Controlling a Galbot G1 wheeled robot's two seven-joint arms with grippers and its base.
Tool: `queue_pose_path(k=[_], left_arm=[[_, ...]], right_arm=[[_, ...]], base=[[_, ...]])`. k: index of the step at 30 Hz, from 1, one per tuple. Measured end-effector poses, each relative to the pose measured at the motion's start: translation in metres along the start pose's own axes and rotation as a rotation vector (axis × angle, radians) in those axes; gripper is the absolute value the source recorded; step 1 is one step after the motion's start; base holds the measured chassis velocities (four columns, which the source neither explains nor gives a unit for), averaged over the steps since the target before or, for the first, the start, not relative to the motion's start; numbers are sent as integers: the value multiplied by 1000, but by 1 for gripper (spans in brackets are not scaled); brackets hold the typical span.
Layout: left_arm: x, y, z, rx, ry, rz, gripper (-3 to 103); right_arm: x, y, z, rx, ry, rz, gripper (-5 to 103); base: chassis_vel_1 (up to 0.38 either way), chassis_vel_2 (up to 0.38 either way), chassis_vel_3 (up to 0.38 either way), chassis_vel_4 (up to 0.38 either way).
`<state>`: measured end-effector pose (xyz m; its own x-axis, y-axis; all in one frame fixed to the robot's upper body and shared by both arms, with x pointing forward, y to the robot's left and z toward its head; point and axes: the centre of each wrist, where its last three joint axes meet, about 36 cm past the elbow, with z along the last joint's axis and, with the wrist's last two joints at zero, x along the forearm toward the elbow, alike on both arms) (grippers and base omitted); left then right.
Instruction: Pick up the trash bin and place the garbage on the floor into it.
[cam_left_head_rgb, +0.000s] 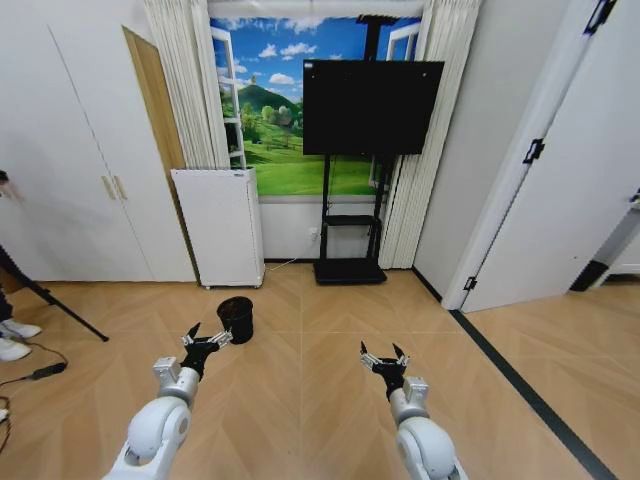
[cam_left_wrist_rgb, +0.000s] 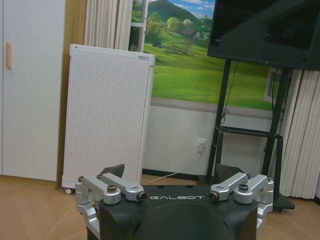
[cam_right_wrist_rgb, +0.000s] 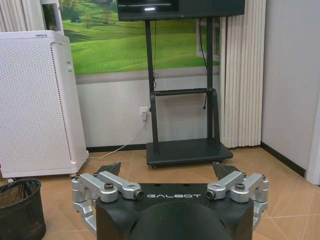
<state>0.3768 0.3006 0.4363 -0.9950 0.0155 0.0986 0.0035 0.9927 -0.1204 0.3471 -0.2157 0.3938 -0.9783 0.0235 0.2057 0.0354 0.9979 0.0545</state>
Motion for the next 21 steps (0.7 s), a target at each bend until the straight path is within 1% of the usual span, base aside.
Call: queue_pose_path(k=[21], left_arm=[[0, 0, 0, 0, 1, 0, 100]], right_arm=[[0, 0, 0, 0, 0, 0, 100]], base=[[0, 0, 0, 0]])
